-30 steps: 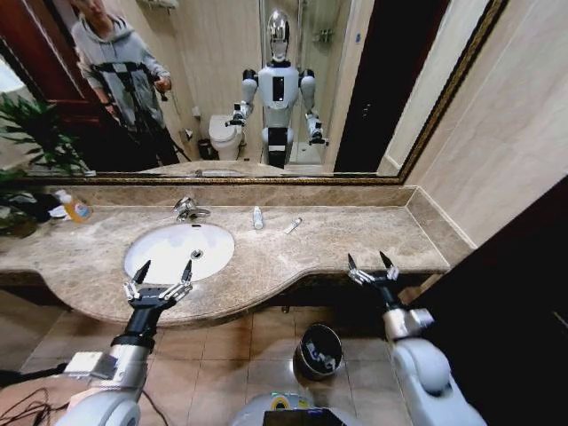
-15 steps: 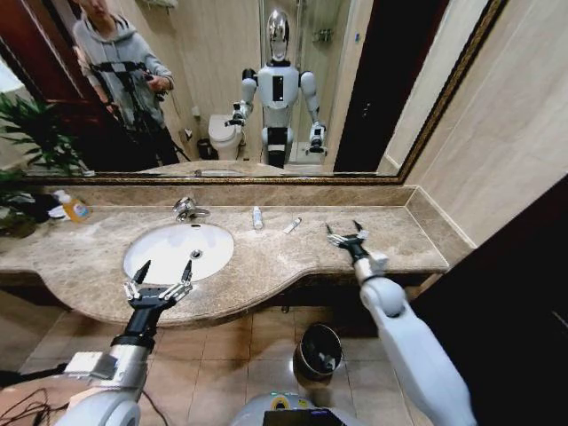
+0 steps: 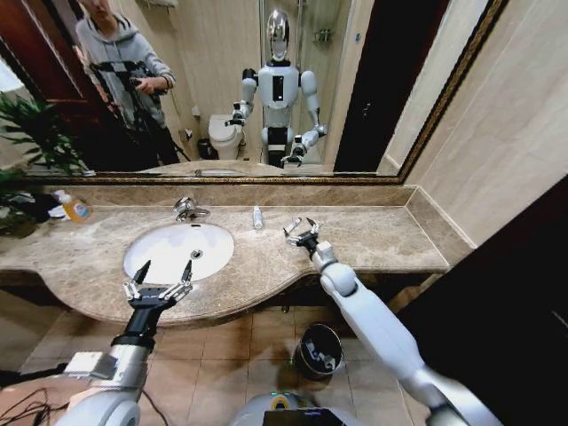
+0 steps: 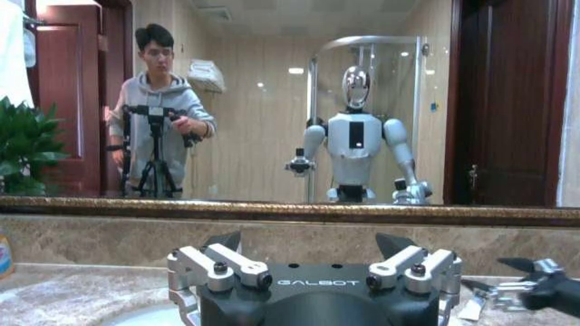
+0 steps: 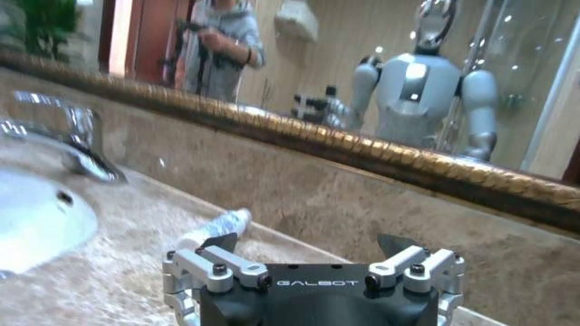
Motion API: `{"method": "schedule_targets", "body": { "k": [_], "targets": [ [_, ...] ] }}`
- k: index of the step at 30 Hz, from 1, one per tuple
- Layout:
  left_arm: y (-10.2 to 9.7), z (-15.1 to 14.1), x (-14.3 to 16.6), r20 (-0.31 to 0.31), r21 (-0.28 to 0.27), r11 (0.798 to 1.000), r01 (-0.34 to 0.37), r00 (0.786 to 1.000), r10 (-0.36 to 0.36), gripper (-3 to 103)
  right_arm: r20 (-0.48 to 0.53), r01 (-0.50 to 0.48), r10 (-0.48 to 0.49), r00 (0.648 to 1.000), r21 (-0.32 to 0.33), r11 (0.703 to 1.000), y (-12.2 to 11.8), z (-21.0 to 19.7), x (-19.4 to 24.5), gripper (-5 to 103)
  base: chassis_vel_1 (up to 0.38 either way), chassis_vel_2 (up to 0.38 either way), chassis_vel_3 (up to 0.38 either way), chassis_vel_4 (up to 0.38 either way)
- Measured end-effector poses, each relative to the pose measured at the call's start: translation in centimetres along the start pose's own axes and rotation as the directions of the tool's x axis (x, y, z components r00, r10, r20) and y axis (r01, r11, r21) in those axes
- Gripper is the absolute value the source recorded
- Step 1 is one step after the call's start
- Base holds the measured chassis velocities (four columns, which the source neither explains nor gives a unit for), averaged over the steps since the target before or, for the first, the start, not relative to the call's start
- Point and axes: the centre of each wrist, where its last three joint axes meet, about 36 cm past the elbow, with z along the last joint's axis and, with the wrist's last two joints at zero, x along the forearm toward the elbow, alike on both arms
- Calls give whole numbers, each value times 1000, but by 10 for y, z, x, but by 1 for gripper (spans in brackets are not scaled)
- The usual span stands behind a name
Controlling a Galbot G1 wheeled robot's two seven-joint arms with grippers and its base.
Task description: Pick up the trash from the sink and place it in the trash bin.
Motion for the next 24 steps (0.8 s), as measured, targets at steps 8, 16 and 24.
{"method": "schedule_targets", "body": {
  "k": [8,16,24],
  "targets": [
    [0,0,0,0,0,1000,0,1000,0,100,-73,-33,34,997,20,999,6,6,-36,99,0,0,0,0],
    [0,0,0,0,0,1000,0,1000,0,100,-110,-76,82,991,61,995,-1,24,-50,99,0,0,0,0],
    [0,0,0,0,0,1000,0,1000,0,100,-136,-104,114,984,80,991,-19,39,-41,99,0,0,0,0]
  ]
}}
